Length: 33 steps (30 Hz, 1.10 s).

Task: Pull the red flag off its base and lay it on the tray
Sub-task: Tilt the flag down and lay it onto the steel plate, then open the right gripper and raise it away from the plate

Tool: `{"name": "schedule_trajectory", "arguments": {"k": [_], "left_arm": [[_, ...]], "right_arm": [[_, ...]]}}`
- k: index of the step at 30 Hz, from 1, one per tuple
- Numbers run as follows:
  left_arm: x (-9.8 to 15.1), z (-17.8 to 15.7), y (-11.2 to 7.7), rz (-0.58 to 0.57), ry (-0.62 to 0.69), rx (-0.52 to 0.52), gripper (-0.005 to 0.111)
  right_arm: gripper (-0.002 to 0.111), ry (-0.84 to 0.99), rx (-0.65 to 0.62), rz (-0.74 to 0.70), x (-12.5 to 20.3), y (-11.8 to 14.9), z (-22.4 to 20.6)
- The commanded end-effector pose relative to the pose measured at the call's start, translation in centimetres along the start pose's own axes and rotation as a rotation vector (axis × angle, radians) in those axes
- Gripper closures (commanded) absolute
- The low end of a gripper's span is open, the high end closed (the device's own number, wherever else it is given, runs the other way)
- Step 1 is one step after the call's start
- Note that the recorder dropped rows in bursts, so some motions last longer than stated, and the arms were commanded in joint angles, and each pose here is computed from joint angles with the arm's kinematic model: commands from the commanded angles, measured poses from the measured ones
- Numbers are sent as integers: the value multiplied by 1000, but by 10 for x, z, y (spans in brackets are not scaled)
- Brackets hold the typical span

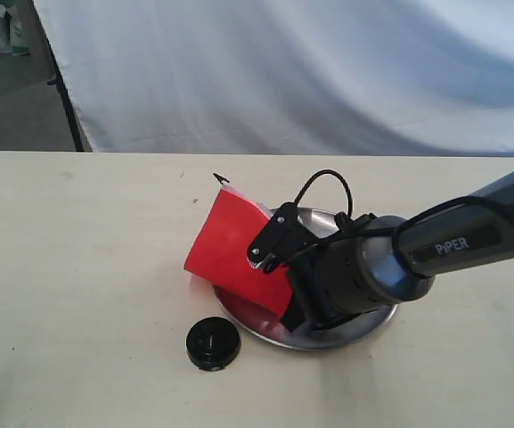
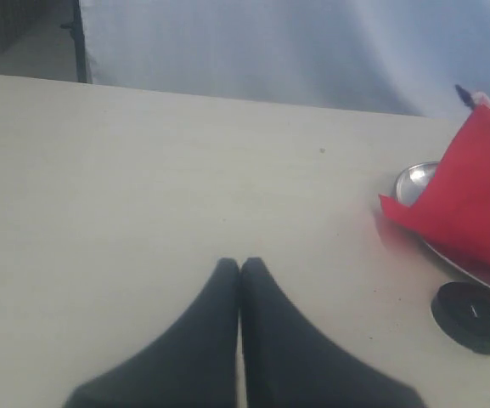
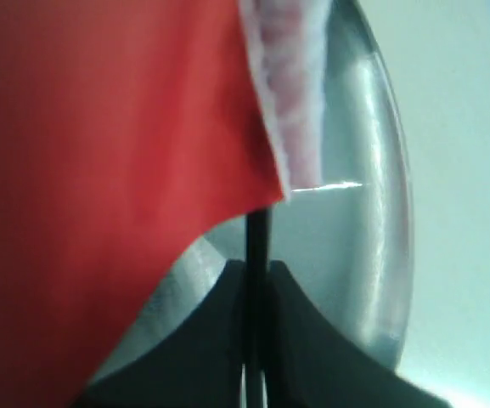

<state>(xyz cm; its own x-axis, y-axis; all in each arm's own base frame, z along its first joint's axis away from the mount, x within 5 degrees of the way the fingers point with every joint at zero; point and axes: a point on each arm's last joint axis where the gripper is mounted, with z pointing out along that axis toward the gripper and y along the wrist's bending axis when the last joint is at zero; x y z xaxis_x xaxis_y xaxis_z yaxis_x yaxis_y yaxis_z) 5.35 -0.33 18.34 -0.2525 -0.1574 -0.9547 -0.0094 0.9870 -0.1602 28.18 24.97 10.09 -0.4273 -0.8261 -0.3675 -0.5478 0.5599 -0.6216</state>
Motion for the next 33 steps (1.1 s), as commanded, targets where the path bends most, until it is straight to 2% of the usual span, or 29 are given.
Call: {"name": "schedule_trajectory", "arguments": {"k": [1,4,7,15,20,22,27,29,33], "left_arm": [[1,0,0,-14,1,1,107],[1,0,0,-14,1,1,107],[1,0,0,-14,1,1,107],[1,0,0,-14,1,1,107],[1,0,0,-14,1,1,107],[1,0,0,-14,1,1,107],[1,0,0,-14,1,1,107],[1,0,0,-14,1,1,107],[1,0,0,-14,1,1,107]], "right_arm": [[101,-2,-110,51,2,10,4],[77,-1,-113,65,3,9,5],[60,10,-108,107,5,4,8],[59,12,-136,231,6,1,12],[59,-65,-178,347,-3,3,10],[59,-100,-184,392,-9,-4,2],[59,-316,-188,506,-35,-60,-69],[59,-385,-177,537,-33,-80,-98],[60,-445,-125,584,-8,-104,-136]]}}
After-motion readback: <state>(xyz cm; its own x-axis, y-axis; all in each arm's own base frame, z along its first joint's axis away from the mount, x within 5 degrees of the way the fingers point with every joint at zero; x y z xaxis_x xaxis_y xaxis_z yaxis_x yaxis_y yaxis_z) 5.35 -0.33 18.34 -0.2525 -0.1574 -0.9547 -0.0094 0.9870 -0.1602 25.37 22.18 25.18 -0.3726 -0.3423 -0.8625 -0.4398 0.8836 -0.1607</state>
